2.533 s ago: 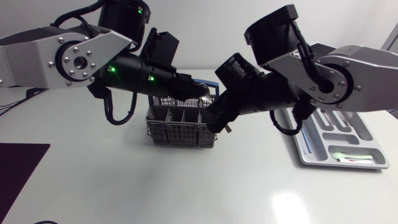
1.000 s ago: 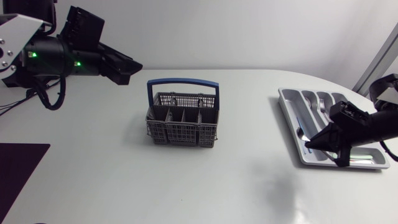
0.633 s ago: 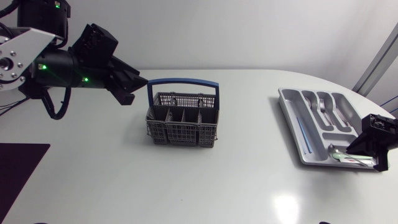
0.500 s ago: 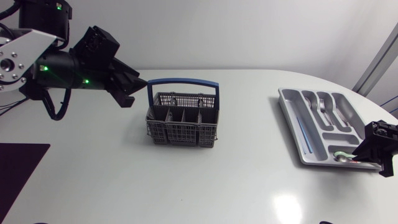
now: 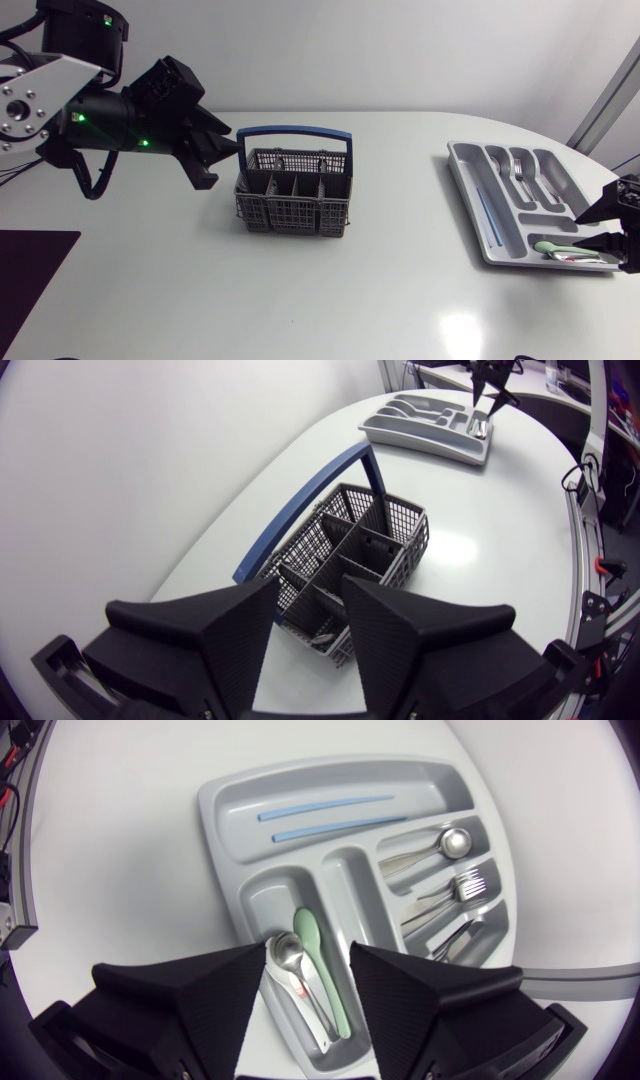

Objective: Unload the cutlery basket into the drawer organizer.

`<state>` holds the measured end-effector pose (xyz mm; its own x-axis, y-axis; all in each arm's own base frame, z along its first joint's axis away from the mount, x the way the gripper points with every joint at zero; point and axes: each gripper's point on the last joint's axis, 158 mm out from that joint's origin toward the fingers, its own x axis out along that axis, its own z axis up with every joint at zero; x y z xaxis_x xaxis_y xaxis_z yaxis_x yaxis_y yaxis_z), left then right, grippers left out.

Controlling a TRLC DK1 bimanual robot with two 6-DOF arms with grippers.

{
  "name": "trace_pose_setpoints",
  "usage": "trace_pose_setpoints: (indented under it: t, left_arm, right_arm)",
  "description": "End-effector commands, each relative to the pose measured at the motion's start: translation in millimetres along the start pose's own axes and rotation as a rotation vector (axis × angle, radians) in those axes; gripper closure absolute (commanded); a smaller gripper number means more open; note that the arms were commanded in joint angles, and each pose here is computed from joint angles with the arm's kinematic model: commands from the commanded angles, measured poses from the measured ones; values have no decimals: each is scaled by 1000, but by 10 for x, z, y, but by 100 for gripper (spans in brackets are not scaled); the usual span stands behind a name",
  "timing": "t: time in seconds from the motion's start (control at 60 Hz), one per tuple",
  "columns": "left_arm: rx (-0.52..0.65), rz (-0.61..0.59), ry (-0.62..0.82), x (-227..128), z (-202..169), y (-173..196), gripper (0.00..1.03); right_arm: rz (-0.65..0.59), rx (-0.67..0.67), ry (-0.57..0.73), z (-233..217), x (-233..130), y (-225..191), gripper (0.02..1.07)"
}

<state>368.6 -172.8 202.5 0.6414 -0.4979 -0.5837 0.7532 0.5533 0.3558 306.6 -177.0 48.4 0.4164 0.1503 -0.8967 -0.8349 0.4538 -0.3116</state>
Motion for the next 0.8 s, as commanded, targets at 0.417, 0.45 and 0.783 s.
trace_pose_setpoints:
  t: [0.417,0.45,0.783]
  left_arm:
    - [304,-76,113,160,-265,-85,58]
    - [306,-76,120,168,-300,-68,58]
    - [237,-108,167,254,-821,-104,58]
  right_arm:
    - [81,161,-215,1421,-256,815,8]
    - [102,191,-226,1556,-259,871,8]
    - [244,319,-324,3139,-356,1396,12]
